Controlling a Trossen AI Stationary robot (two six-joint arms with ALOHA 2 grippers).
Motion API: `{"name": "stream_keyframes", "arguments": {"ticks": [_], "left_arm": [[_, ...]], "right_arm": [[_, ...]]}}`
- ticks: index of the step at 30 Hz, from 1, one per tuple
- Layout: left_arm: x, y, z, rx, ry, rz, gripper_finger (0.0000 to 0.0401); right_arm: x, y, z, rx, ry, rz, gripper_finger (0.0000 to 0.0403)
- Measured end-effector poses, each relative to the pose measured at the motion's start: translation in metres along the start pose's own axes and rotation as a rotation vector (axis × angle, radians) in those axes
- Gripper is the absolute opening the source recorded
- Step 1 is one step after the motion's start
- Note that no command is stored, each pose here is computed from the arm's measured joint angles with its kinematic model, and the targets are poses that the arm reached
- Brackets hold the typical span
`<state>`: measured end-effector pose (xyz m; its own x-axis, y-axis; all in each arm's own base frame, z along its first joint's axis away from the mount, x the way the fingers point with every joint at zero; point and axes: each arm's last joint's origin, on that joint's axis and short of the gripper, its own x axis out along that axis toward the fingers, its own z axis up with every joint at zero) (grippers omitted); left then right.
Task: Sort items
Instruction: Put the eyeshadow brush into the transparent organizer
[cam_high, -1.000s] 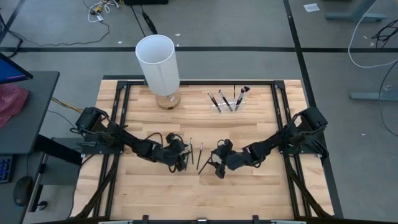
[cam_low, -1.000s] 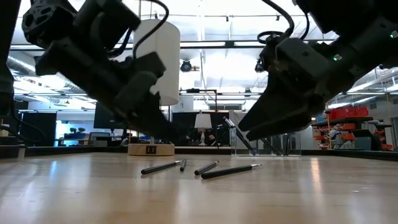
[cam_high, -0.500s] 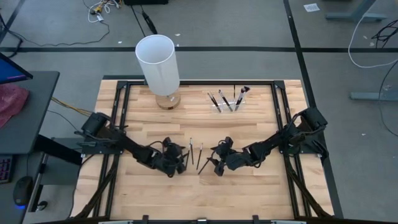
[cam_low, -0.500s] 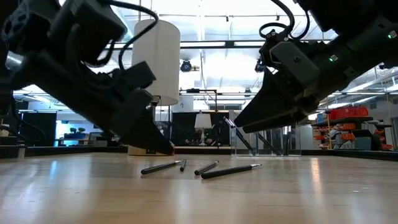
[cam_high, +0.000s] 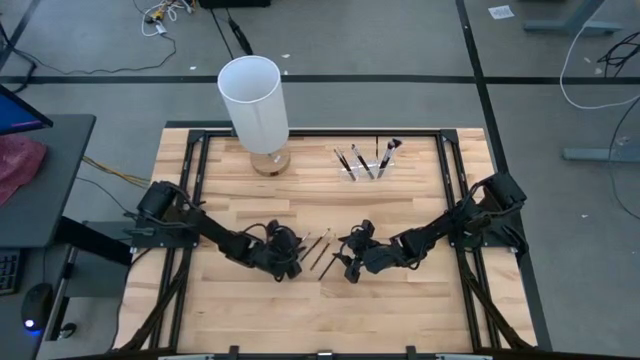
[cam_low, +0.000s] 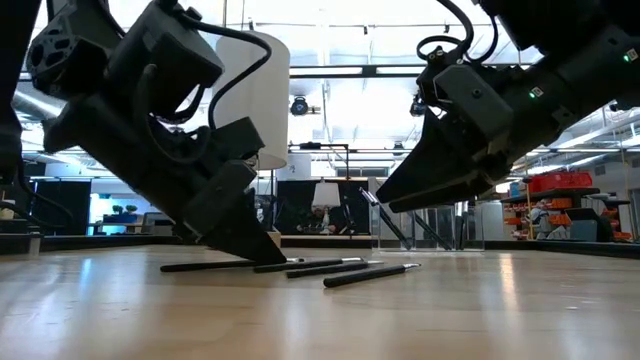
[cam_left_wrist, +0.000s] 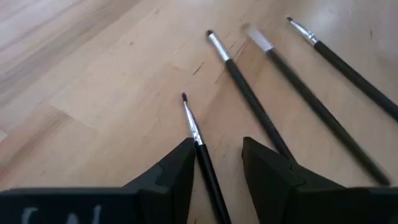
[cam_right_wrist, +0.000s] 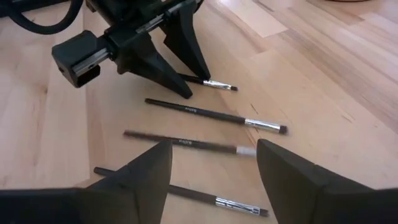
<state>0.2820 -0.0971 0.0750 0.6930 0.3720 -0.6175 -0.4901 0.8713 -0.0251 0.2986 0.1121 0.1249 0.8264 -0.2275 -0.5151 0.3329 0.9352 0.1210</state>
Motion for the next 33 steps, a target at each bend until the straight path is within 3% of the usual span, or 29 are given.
{"name": "stream_keyframes", "arguments": {"ticks": [8, 15, 25, 33], "left_arm": [[-0.001, 0.009, -0.005, 0.004, 0.071, -0.021, 0.0122], [-0.001, 0.024, -0.014, 0.001, 0.008, -0.085, 0.0121], [-0.001, 0.033, -0.017, 0.088, -0.024, -0.043, 0.0121], [0.005, 0.043, -0.013, 0.074, -0.033, 0.034, 0.0122]], "right_arm": [[0.0, 0.0, 0.0, 0.002, -0.002, 0.003, 0.0235], [0.0, 0.0, 0.0, 0.001, 0.001, 0.008, 0.0235], [0.0, 0.0, 0.0, 0.001, 0.001, 0.008, 0.0235], [0.0, 0.001, 0.001, 0.005, -0.009, 0.013, 0.0235]]}}
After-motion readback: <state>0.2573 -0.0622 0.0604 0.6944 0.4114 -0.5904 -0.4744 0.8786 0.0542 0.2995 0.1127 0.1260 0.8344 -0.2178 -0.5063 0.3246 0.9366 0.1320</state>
